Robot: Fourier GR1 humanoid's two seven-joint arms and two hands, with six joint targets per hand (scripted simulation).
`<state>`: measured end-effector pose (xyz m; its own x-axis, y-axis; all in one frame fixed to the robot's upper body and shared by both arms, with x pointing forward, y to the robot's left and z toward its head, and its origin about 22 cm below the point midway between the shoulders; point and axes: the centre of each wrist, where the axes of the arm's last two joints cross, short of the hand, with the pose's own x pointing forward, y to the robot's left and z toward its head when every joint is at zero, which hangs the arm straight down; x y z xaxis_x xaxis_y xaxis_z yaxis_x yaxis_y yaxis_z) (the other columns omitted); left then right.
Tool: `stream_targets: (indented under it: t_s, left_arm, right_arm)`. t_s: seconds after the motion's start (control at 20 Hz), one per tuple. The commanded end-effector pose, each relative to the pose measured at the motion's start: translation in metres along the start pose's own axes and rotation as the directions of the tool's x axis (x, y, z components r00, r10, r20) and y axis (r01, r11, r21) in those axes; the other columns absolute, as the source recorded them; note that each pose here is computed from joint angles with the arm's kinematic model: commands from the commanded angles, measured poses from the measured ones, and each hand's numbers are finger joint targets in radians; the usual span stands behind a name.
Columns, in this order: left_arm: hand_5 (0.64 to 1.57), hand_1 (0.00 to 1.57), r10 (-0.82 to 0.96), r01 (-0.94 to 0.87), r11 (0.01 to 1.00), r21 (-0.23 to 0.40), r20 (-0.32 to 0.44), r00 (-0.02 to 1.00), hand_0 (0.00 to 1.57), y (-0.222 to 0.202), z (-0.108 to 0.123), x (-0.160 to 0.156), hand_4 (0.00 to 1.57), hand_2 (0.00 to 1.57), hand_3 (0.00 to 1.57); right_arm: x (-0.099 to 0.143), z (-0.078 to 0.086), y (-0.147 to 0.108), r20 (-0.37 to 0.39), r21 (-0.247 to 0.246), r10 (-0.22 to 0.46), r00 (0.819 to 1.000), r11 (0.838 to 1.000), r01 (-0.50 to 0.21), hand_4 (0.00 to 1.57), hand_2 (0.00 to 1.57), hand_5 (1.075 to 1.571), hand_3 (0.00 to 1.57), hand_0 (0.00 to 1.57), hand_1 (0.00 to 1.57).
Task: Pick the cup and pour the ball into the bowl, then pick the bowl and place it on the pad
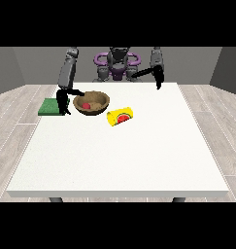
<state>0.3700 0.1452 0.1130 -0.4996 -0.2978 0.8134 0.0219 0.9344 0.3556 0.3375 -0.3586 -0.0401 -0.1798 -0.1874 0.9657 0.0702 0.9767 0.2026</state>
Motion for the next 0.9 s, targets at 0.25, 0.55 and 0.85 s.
stream_targets:
  t_s: [0.25, 0.55, 0.85]
  left_arm:
    - [1.562, 0.0, -0.005, 0.005, 1.0, -0.006, -0.016, 1.0, 0.0, -0.016, 0.004, 0.0, 0.0, 0.0, 0.0]
    - [1.564, 0.0, 0.025, -0.027, 1.0, -0.011, -0.135, 0.991, 0.0, -0.002, 0.029, -0.03, 0.0, 0.0, 0.0]
    - [1.567, 0.0, 0.007, -0.007, 1.0, -0.004, -0.045, 0.999, 0.0, 0.038, 0.003, -0.011, 0.0, 0.0, 0.0]
  right_arm:
    - [-0.005, -0.022, 0.042, -0.085, -0.035, -0.086, 0.993, 0.996, 0.083, 0.23, 0.0, 1.532, 0.0, 0.0, 0.0]
    - [-0.027, -0.015, 0.075, -0.18, -0.044, -0.068, 0.981, 0.997, 0.061, 0.38, 0.0, 1.552, 0.0, 0.0, 0.0]
    - [-0.057, 0.024, 0.055, -0.34, -0.099, 0.074, 0.937, 0.988, -0.115, 0.66, 1.57, 1.57, 0.82, 1.57, 1.57]
